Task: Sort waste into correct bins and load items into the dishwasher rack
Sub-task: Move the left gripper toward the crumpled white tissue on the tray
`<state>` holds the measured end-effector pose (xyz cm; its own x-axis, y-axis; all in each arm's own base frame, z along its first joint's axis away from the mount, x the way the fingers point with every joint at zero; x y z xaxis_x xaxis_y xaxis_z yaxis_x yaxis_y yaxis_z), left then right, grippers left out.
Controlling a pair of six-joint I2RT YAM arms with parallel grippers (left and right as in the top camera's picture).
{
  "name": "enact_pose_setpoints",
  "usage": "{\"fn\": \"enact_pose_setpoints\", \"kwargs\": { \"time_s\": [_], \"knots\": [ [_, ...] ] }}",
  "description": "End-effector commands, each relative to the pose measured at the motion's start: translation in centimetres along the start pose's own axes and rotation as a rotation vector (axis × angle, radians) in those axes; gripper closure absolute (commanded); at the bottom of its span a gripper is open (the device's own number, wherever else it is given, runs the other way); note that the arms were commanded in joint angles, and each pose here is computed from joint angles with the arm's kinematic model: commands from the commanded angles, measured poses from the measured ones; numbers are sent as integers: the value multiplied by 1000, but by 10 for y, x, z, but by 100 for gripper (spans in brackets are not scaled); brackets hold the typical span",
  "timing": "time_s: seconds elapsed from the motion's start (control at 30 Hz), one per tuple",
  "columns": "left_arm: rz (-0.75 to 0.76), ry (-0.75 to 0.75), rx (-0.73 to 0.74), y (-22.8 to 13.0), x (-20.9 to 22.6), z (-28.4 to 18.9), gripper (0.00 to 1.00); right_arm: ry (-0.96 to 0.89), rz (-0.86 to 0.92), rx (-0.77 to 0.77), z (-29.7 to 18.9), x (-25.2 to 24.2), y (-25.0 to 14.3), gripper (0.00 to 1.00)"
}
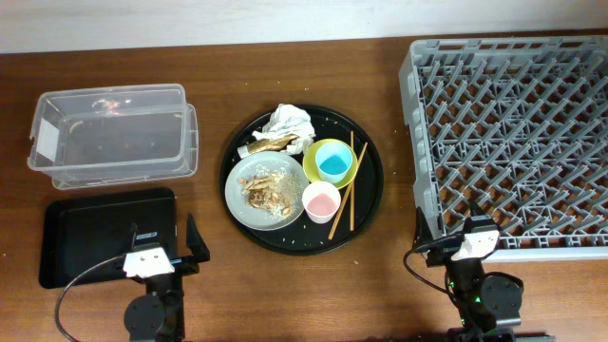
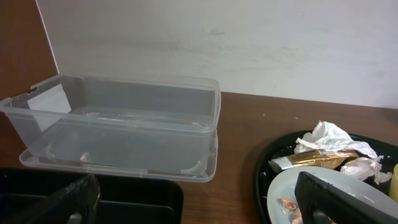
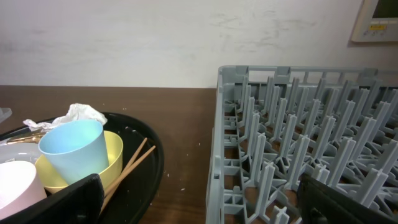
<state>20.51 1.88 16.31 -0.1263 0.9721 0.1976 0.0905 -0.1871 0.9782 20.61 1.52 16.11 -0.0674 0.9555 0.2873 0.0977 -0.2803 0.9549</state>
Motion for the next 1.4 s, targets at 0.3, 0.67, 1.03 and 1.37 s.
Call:
{"fn": "enact_pose_setpoints", "kwargs": {
  "time_s": [0.3,0.67,1.03,1.37],
  "knots": [
    [14,20,10,-2,2,0,1,18,12,20,1,2,-5,2],
    [14,20,9,-2,2,0,1,18,12,20,1,2,-5,2],
    [-373,-697,-42,25,-81,-30,1,18,12,20,1,2,-5,2],
    [-192,-560,-85,150,-40,-44,1,18,12,20,1,2,-5,2]
  ]
}}
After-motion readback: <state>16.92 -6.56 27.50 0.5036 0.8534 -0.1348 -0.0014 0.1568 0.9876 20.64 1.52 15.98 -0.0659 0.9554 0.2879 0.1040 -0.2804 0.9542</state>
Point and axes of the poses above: each gripper's point midway between its finger pads, its own z axis out along the fingers, its own x axis along the line the jaws close on, y = z × x, the point moved 4 cm from there along -z, back along the fingers, and after that the axes turned 15 degrees about z, right-handed, at the moved point
